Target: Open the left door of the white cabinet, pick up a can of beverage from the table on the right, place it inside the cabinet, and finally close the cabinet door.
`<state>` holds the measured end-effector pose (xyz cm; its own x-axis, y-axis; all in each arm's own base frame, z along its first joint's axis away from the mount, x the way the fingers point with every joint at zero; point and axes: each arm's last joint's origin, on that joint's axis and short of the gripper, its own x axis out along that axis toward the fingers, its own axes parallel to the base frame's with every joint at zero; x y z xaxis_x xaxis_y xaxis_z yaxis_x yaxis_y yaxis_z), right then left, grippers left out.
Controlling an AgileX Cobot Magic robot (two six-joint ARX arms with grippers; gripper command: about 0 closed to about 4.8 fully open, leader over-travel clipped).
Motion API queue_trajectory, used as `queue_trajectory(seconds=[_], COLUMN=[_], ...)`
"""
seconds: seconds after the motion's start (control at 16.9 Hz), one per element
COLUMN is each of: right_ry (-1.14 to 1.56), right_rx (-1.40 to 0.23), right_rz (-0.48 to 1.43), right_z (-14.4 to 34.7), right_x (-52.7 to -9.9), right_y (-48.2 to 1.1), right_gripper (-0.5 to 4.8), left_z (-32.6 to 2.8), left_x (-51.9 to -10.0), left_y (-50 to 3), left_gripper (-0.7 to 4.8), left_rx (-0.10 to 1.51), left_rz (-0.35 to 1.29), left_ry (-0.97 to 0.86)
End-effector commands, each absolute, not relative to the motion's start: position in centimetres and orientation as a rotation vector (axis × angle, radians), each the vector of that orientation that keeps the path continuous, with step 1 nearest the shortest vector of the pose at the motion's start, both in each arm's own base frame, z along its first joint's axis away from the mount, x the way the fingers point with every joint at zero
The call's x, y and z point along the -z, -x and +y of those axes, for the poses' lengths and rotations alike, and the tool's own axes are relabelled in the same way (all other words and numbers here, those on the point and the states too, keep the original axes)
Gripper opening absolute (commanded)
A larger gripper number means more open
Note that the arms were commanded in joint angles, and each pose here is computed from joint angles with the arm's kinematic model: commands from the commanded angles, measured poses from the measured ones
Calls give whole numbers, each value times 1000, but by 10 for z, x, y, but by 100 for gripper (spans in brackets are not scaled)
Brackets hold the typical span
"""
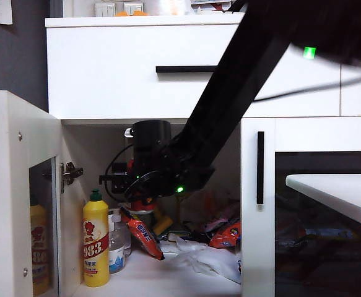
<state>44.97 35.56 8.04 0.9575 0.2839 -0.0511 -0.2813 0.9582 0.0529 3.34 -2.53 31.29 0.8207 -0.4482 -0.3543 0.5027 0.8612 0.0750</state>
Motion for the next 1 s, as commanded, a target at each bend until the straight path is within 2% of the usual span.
queue_trajectory(seconds=[0.06,0.3,0.83,1.0], right_ry=[-121,-70,-35,58], right_rx=[-294,-266,-234,-244], right_rz=[-61,2,-33,-20], right_z=[368,365,358,365], right_x=[-95,-67,-72,-70], right_y=[-461,-480,-486,-481], right_gripper=[109,128,127,127], left_z=[-24,-24,-23,-23], left_x=[-313,-312,-313,-313], left_y=[-34,-34,-34,-34], left_gripper=[479,479,479,479], left_rx=[467,459,441,441], left_rz=[329,333,329,328], left_ry=[-191,-197,-197,-196])
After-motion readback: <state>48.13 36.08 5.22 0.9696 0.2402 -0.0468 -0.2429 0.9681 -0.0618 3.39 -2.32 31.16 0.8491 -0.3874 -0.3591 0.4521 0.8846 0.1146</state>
